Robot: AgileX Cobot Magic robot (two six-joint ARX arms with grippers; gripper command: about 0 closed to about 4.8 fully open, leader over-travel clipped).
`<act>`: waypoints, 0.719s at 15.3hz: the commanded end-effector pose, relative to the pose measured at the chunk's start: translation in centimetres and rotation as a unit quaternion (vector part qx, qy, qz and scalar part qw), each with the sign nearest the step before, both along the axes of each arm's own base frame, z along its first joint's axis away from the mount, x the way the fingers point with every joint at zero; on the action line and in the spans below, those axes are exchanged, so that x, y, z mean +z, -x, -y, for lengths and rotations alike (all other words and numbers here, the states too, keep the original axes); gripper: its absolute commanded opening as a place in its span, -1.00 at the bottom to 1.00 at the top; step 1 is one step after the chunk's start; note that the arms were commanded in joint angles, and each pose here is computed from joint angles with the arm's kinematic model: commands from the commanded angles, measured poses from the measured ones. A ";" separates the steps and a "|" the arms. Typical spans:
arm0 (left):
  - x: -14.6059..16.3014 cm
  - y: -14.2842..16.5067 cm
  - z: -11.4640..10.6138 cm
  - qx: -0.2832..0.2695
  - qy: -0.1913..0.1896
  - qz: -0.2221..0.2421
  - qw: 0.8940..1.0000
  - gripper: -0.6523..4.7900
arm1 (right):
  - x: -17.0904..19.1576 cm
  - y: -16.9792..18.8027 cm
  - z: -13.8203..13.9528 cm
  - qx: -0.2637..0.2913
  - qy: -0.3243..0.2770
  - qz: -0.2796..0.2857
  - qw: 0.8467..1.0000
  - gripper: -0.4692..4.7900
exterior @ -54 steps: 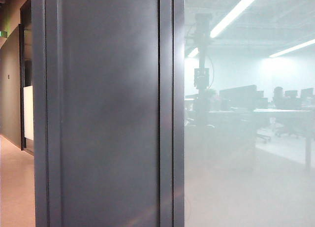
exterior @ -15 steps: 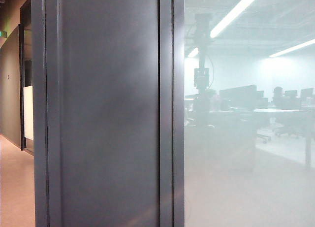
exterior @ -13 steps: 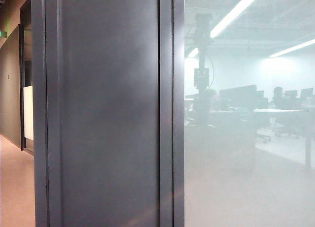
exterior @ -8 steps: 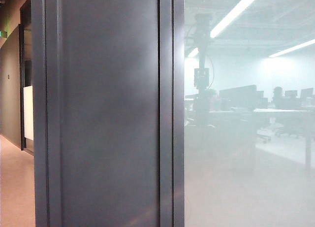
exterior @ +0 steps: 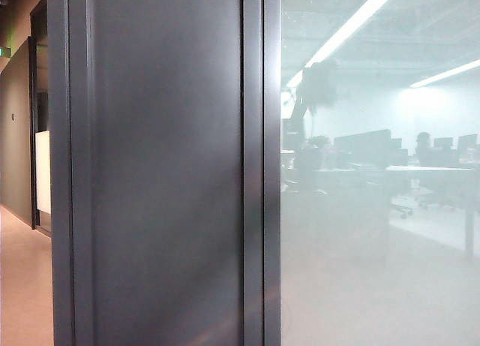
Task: Raise the arm to find the leftmost switch on the wall and turn off the lights.
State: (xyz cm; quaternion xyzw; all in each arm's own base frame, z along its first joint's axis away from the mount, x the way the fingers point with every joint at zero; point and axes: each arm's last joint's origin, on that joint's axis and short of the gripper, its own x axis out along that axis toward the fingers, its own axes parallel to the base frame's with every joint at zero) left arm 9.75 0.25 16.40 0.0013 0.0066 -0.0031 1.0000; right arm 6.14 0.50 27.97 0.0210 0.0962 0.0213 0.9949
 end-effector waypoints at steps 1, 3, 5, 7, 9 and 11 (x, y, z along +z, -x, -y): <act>0.2 0.0 0.0 -0.001 0.000 0.007 1.000 -0.78 | -4.1 -2.2 0.7 -0.057 -0.003 0.052 0.997 -0.82; 0.2 0.0 0.0 -0.002 0.000 0.006 1.000 -0.78 | -8.1 -3.4 0.9 -0.069 -0.003 0.086 0.994 -0.82; 0.2 0.0 0.0 -0.002 0.000 0.006 1.000 -0.78 | -10.5 -3.8 0.9 -0.067 -0.004 0.100 0.993 -0.82; 0.2 0.0 0.0 -0.002 -0.001 0.006 1.000 -0.78 | -11.4 -3.7 0.9 -0.068 -0.004 0.097 0.993 -0.82; 0.2 0.0 0.0 -0.002 0.000 0.006 1.000 -0.78 | -11.3 -3.6 0.9 -0.069 -0.002 0.104 0.992 -0.82; 0.2 0.0 0.0 -0.002 0.000 0.006 1.000 -0.78 | -11.1 -3.6 0.6 -0.056 -0.004 0.112 0.992 -0.82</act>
